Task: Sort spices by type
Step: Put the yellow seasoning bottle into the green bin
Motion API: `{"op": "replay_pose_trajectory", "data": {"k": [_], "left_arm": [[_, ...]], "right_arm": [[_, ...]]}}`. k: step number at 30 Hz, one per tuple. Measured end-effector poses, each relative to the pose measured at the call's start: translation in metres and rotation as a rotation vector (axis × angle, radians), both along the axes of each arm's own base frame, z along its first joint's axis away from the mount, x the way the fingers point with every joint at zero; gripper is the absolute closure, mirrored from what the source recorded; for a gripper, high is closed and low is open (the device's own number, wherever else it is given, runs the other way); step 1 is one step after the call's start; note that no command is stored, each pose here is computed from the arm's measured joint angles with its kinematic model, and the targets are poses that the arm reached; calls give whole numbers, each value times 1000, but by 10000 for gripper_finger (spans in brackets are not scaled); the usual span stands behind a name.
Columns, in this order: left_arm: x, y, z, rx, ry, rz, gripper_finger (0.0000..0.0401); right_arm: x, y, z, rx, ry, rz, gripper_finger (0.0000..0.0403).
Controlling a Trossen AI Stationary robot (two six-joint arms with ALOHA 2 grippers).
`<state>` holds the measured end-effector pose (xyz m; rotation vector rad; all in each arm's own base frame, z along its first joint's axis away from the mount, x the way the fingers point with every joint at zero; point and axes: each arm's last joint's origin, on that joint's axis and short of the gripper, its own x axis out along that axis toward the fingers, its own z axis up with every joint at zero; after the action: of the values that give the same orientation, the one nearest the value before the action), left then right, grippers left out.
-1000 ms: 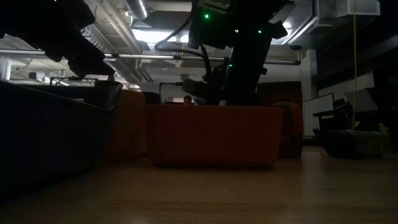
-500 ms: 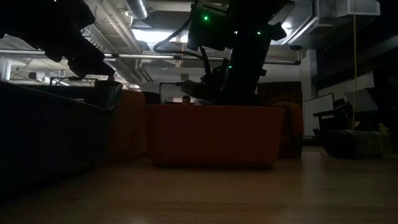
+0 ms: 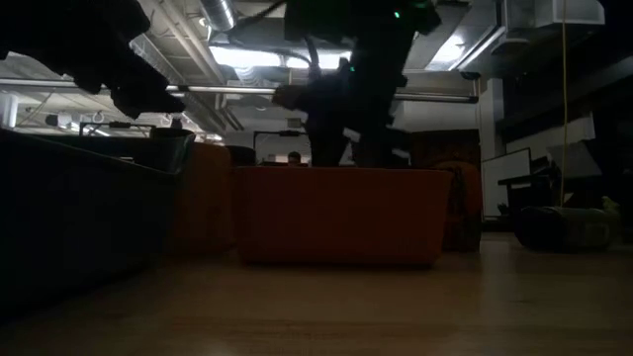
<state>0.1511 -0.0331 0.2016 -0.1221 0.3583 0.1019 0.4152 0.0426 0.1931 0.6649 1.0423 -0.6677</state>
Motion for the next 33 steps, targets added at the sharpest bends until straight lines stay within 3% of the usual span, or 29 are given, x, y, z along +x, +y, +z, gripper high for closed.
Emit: {"op": "replay_pose_trajectory", "data": {"k": [11, 20, 33], "left_arm": [[-8, 2, 10, 26, -73, -16, 141], [-11, 3, 15, 40, -106, -22, 141], [-13, 8, 24, 44, -193, 15, 141]], "right_arm": [[5, 1, 55, -28, 17, 70, 213], [20, 0, 94, -152, -146, 166, 208], [48, 3, 123, -382, -467, 407, 209]]}}
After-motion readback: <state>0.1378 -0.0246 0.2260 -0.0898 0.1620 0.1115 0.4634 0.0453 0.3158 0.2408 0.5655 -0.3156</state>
